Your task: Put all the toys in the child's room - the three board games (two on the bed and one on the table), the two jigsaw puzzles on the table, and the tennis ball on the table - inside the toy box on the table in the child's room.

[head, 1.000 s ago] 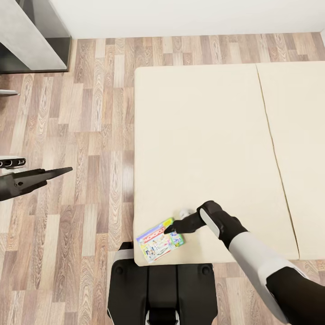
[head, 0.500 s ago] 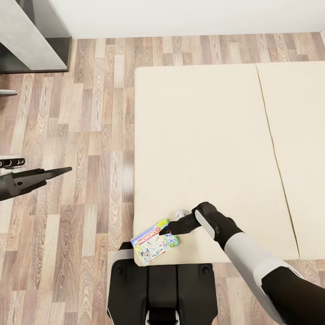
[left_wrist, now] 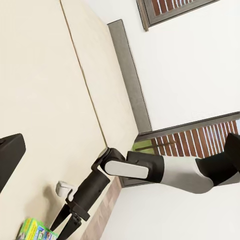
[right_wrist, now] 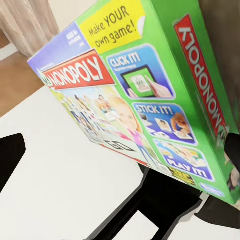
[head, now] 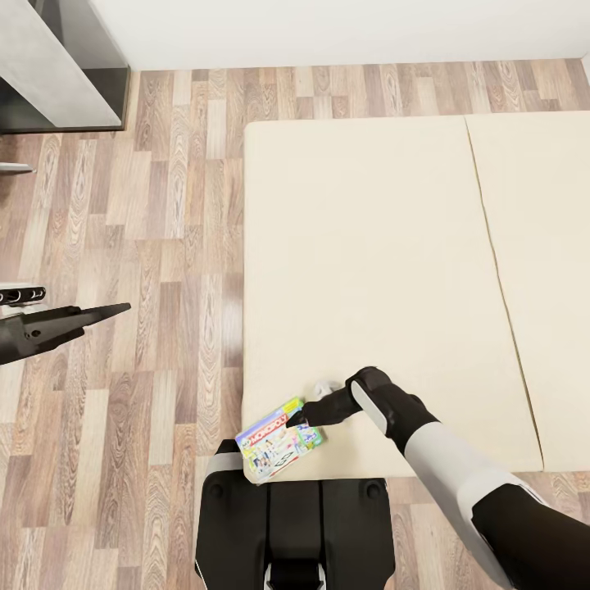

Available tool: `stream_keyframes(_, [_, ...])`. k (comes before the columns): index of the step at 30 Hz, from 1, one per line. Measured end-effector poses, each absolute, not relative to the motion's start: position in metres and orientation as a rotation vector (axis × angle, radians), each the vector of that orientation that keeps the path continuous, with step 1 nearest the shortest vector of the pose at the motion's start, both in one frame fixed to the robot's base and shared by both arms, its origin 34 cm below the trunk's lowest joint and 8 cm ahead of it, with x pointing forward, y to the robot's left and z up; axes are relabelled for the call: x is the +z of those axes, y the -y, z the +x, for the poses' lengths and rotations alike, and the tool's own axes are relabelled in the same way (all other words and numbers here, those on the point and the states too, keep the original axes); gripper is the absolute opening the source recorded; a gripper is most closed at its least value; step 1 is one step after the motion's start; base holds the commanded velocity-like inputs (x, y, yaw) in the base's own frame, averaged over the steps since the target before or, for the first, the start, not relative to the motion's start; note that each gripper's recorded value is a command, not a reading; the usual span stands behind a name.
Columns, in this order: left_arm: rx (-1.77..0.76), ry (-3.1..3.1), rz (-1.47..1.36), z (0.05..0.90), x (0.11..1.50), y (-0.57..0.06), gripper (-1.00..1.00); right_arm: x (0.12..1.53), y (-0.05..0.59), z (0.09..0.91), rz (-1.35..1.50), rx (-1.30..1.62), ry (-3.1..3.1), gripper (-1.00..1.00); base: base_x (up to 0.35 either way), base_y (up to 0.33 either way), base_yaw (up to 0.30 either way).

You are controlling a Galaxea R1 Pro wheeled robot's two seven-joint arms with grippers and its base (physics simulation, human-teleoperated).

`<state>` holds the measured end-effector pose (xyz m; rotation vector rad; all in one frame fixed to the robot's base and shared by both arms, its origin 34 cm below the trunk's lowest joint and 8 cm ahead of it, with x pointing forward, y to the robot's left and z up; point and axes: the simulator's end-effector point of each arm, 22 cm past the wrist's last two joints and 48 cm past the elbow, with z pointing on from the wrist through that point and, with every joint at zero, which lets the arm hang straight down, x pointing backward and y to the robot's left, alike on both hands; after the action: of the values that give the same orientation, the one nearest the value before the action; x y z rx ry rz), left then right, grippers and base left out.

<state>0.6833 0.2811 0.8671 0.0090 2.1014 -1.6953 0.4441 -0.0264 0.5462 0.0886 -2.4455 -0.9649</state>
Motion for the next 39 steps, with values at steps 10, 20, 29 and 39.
stream_keyframes(10, [-1.695, -2.101, 0.009, 0.683, 0.867, -0.281, 1.00, 0.551, 0.014, 0.444, 0.094, -0.990, 2.437, 1.00, 0.000, 0.000, 0.000])
stream_keyframes(20, [-1.695, -2.101, 0.009, 0.683, 0.867, -0.281, 1.00, 0.551, 0.013, 0.444, 0.094, -0.990, 2.437, 1.00, 0.000, 0.000, 0.000])
stream_keyframes(29, [-1.696, -2.102, 0.009, 0.683, 0.867, -0.281, 1.00, 0.552, 0.010, 0.445, 0.094, -0.998, 2.434, 1.00, 0.000, 0.000, 0.000])
stream_keyframes(39, [-1.697, -2.103, 0.009, 0.683, 0.867, -0.281, 1.00, 0.555, 0.002, 0.446, 0.095, -1.013, 2.431, 1.00, 0.000, 0.000, 0.000])
